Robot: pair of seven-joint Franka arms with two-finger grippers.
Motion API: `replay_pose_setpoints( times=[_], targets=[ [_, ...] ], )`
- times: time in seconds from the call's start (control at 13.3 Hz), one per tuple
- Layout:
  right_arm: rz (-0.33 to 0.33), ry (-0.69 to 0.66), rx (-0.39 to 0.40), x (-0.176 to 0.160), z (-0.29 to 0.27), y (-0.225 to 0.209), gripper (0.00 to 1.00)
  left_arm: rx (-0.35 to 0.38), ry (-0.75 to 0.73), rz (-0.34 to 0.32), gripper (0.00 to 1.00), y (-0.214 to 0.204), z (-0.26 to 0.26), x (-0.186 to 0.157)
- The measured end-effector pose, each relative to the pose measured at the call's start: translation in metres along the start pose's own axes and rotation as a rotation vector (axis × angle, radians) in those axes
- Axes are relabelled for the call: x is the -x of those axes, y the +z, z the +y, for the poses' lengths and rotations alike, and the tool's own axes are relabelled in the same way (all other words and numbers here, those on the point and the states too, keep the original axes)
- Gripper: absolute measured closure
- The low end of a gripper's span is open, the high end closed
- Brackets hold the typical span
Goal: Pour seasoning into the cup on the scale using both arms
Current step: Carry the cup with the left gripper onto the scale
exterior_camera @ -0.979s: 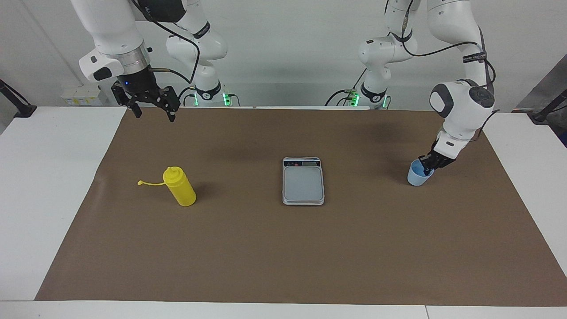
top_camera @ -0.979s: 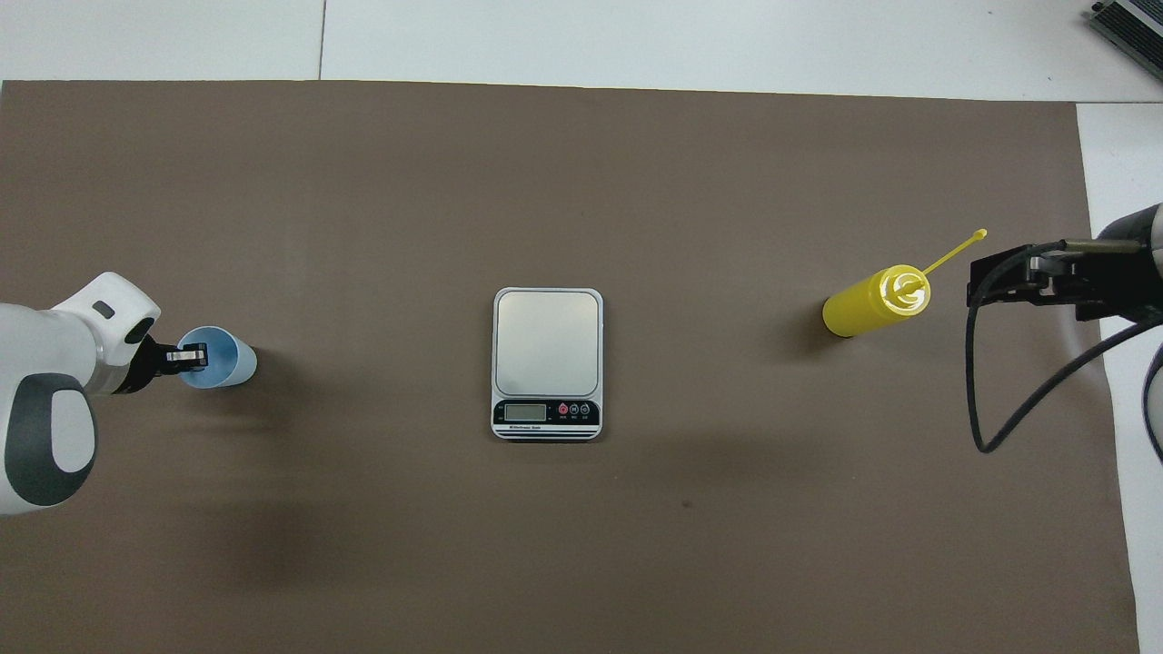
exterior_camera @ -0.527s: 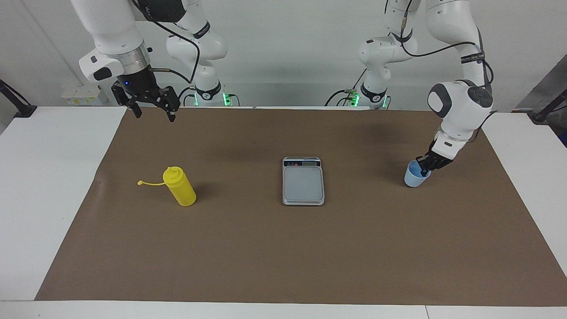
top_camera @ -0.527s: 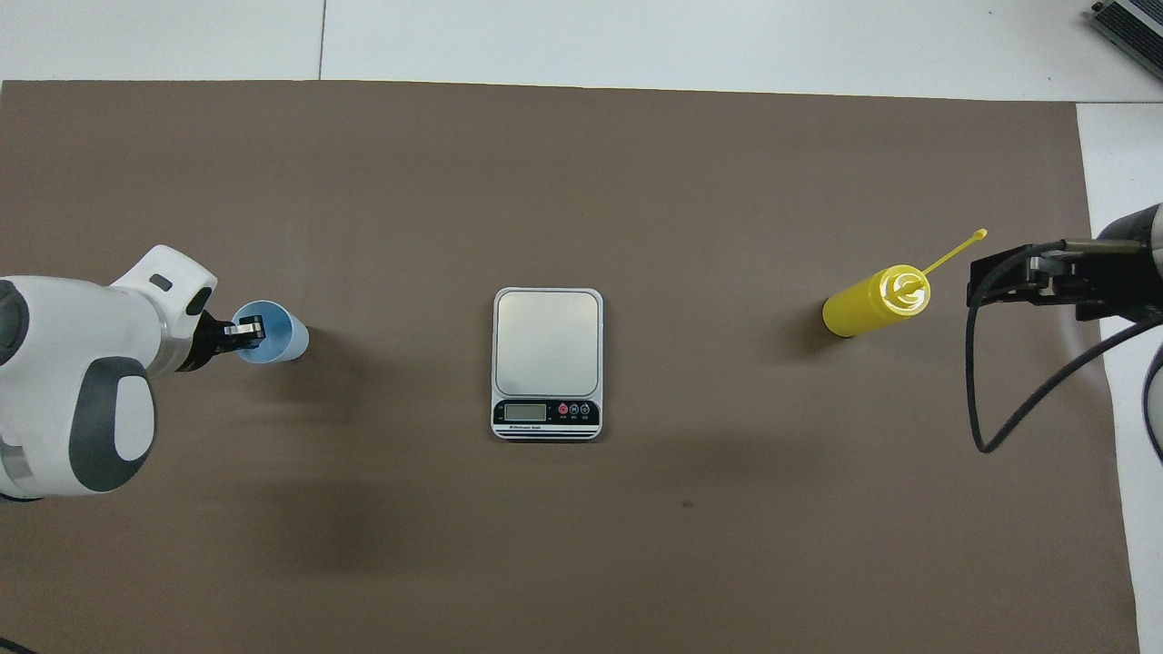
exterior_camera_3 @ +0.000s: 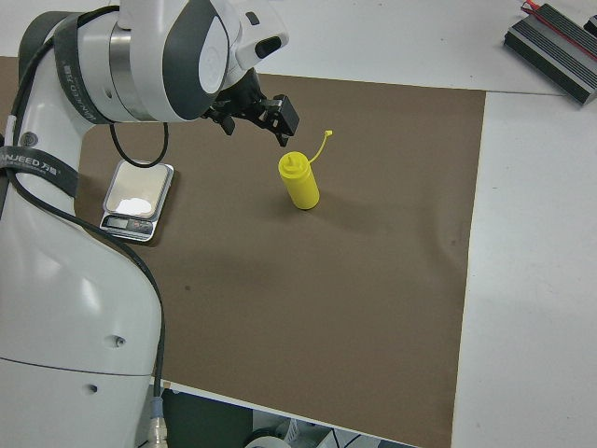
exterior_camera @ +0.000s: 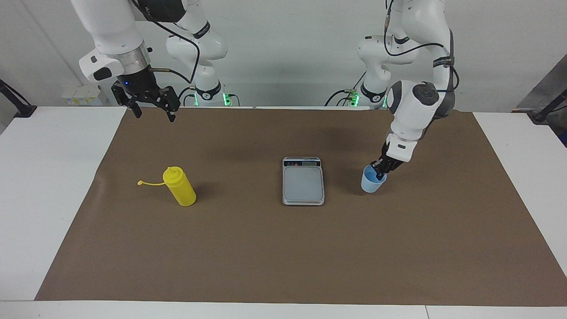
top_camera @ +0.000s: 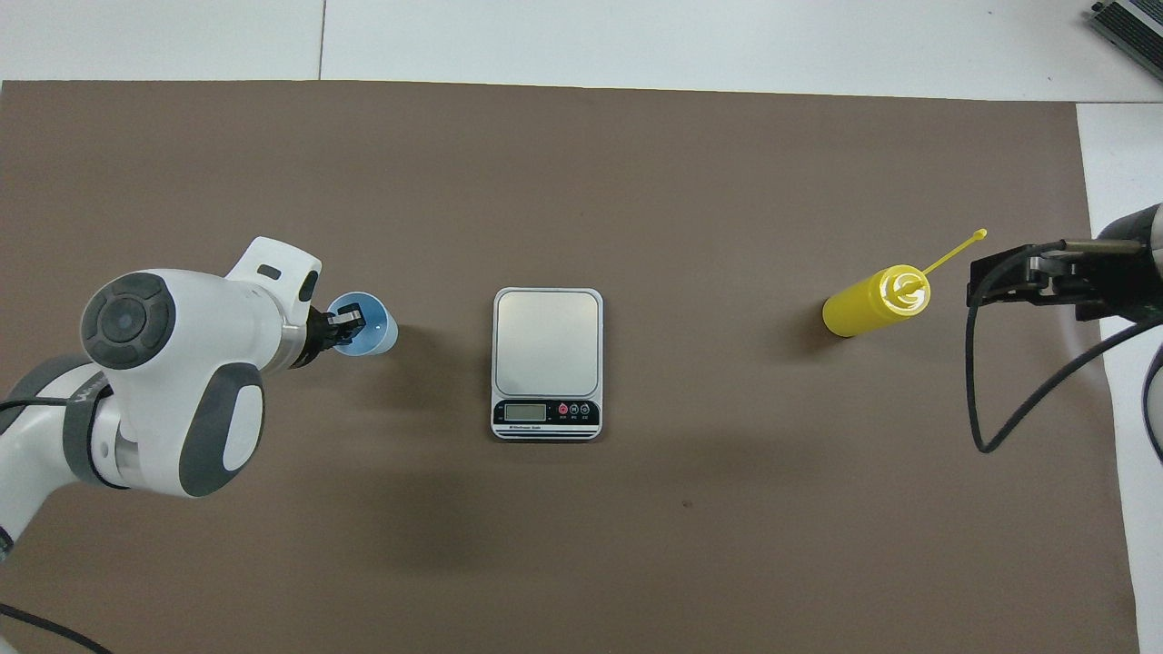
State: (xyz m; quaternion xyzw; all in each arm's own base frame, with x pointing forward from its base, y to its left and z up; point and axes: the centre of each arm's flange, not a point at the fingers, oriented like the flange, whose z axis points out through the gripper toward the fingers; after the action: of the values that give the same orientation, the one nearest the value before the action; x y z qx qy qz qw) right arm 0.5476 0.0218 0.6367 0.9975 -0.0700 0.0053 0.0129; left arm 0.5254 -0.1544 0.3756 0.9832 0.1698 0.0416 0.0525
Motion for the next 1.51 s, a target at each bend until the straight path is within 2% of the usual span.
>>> replay_pose_setpoints(
  times=[0.6,0.98,1.51],
  targets=[
    [0.0,0.0,0.0,0.0,0.0,0.0,0.0,0.025,-0.155,-0.016,0.96,-0.044,0.096,0.014],
    [0.0,0.0,0.0,0.0,0.0,0.0,0.0,0.026,-0.202,-0.036,0.96,-0.038,0.149,0.027],
    [0.0,0.0,0.0,0.0,0.0,0.0,0.0,-0.014,-0.213,-0.08,0.96,-0.005,0.193,0.072]
  ],
)
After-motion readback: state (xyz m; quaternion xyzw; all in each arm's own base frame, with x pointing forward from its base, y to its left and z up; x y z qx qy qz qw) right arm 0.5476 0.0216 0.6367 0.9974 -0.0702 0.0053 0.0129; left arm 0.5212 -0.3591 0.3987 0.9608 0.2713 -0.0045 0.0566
